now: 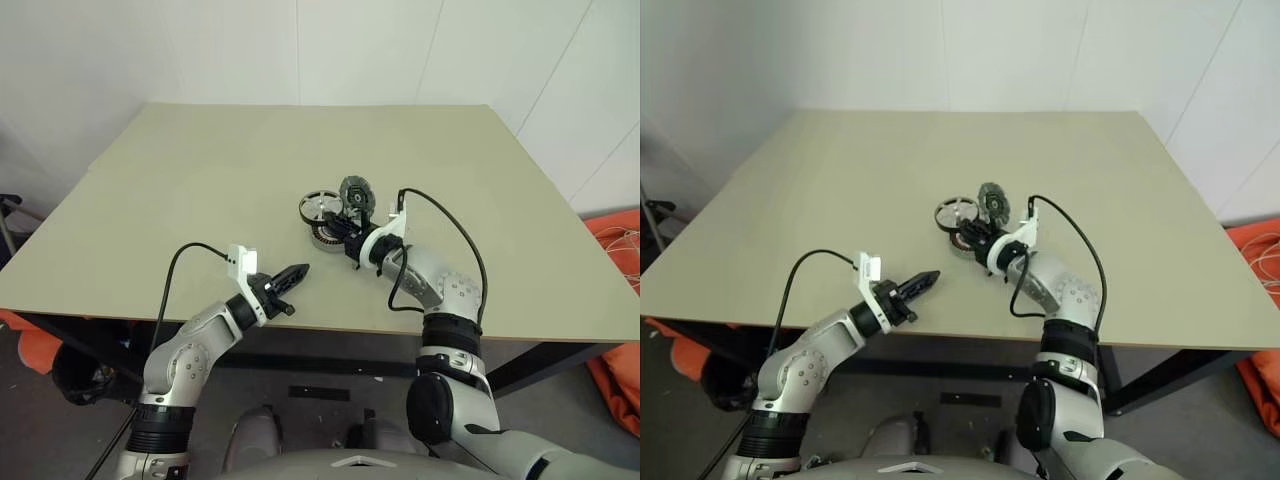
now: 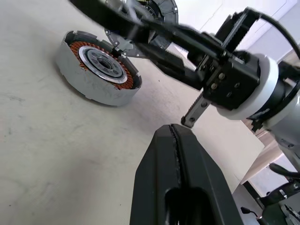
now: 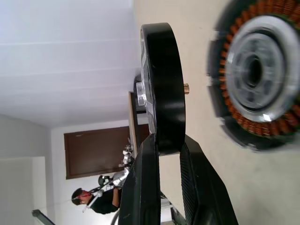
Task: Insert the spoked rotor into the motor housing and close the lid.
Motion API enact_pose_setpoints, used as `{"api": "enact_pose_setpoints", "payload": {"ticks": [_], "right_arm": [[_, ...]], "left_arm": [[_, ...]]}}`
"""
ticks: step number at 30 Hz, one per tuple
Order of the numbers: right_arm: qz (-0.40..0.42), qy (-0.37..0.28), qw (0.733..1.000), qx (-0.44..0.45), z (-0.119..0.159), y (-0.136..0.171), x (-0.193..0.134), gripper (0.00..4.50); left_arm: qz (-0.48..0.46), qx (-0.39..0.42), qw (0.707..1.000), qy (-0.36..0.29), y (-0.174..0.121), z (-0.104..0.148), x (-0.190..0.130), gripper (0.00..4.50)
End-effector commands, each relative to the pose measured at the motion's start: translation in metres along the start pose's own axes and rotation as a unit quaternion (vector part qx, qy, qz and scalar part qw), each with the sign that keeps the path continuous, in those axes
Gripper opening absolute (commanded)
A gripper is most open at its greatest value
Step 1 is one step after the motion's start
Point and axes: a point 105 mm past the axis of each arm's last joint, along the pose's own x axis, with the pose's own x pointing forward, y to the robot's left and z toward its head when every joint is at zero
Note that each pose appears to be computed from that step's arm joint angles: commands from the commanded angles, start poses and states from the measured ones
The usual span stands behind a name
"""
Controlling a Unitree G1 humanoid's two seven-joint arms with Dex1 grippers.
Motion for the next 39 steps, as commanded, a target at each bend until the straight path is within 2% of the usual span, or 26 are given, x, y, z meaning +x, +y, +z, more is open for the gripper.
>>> {"api": "enact_pose_setpoints", "payload": {"ticks": [1,32,39], "right_arm": [[0.021,-0.006,1.0,-0.019,0.003,0.011,-0.002,0.28],[-0.019,-0.031,0.999,-0.028,0.014,-0.013,-0.003,0.28],[-0.016,-0.028,0.999,-0.031,0.012,-0.011,-0.004,2.72]], "left_arm": [[-0.013,0.015,1.0,-0.016,-0.006,0.012,0.001,0.0],[-0.013,0.014,1.0,-0.018,-0.007,0.012,0.0,0.0],[-0.014,0.012,1.0,-0.016,-0.007,0.011,0.0,0.0]]}}
